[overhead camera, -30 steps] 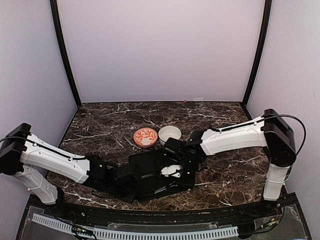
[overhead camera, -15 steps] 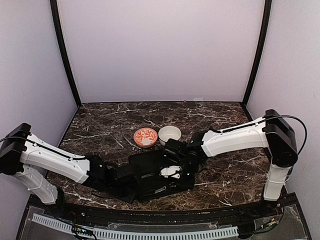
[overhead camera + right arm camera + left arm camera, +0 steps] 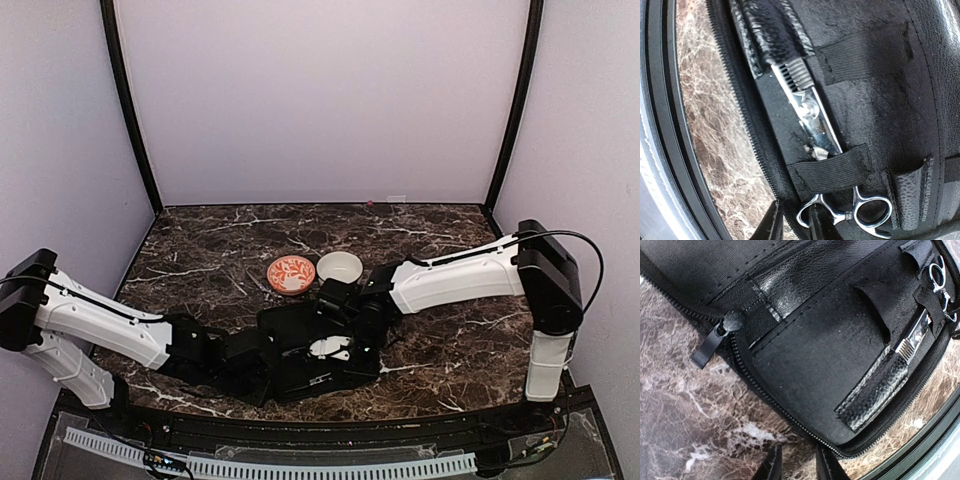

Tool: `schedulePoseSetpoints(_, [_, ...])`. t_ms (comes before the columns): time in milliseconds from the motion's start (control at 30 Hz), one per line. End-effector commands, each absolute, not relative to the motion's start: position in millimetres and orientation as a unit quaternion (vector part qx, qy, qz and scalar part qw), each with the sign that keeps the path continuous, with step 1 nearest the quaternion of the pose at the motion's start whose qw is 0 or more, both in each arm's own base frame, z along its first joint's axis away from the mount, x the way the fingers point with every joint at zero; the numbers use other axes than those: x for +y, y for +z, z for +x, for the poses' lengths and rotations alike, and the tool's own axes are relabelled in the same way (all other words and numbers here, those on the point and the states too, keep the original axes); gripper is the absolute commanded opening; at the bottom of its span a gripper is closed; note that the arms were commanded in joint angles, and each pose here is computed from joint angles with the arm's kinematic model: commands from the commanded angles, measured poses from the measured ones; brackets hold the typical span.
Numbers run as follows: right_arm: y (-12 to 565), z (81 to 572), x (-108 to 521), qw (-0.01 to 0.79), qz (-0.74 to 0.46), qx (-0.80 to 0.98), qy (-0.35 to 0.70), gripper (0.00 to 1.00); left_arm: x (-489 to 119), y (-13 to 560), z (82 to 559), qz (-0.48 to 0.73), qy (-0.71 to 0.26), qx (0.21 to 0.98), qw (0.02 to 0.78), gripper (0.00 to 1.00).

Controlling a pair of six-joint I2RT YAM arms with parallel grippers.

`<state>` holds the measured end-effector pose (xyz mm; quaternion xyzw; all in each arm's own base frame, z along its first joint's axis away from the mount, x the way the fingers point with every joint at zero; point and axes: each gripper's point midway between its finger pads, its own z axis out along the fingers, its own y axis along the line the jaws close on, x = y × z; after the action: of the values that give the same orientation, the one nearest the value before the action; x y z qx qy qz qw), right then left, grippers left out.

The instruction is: Sort the hair-cutting tools

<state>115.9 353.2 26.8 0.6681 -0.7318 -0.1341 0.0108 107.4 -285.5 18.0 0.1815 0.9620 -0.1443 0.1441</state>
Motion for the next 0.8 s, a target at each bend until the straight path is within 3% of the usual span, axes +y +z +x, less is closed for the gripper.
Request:
schedulePoseSetpoints(0, [28,108,368,-0.002,0.683,-0.710,-0.169,0.18,-294,21,107,0.210,-0.168,0.950,0.161,0.23])
schedulePoseSetpoints(533, [34,117,375,-0.012,0.694,-0.693,-0.194,0.23,-295,27,110,0.227,-0.189,0.937,0.186,0.23])
schedulePoseSetpoints(767, [72,123,365,-0.022,0.674,-0.701,-0.233,0.32,-284,34,116,0.215,-0.188,0.935,0.211,0.31])
